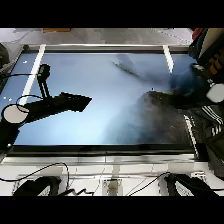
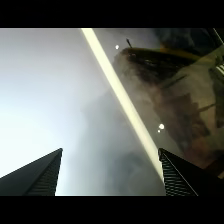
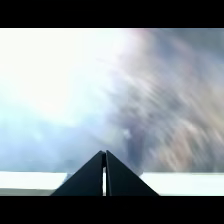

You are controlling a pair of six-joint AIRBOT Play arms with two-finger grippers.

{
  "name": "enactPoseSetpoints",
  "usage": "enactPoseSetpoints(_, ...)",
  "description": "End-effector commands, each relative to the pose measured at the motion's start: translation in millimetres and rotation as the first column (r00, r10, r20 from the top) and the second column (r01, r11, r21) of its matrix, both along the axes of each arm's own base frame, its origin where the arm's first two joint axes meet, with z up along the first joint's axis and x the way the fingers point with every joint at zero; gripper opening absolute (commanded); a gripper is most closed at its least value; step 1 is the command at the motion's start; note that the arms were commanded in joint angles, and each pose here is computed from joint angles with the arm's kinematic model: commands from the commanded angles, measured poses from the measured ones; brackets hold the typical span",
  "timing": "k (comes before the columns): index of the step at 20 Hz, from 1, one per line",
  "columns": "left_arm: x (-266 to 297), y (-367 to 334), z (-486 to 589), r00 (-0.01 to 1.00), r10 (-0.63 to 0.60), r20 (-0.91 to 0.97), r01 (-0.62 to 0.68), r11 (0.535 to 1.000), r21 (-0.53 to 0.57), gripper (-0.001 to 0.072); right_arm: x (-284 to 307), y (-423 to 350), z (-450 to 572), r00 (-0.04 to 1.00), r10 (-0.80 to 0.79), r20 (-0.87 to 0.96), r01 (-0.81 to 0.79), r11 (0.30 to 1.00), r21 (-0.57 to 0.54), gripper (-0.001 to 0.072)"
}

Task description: Fold the clothes and pants, and hang the long-sleeved shirts on hangers.

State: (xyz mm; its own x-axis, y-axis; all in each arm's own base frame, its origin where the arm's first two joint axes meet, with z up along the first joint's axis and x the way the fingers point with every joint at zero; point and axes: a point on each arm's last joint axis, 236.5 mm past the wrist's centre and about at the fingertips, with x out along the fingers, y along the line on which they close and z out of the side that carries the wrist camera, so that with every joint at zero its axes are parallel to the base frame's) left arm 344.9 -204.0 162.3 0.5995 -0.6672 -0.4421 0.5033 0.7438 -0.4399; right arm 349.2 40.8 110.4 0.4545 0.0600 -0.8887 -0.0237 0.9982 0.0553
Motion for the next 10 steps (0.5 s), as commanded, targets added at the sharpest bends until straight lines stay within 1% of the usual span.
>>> enactPoseSetpoints(1, 0, 0, 1, 1.000, 0.001, 0.001, -0.001, 1.000, 0.000, 0.0696, 0, 58, 5, 0.977, 0.204, 0.060, -0.200, 0.977, -0.075, 0.0037)
enactPoseSetpoints(4, 0, 0, 1, 1.000, 0.001, 0.001, -0.001, 1.000, 0.000, 0.0695, -6, 70, 3, 0.975, 0.218, 0.044, -0.217, 0.976, -0.032, 0.0037)
enactPoseSetpoints(10, 0, 0, 1, 1.000, 0.001, 0.002, -0.001, 1.000, 0.000, 0.0695, -6, 70, 3, 0.975, 0.218, 0.044, -0.217, 0.976, -0.033, 0.0037)
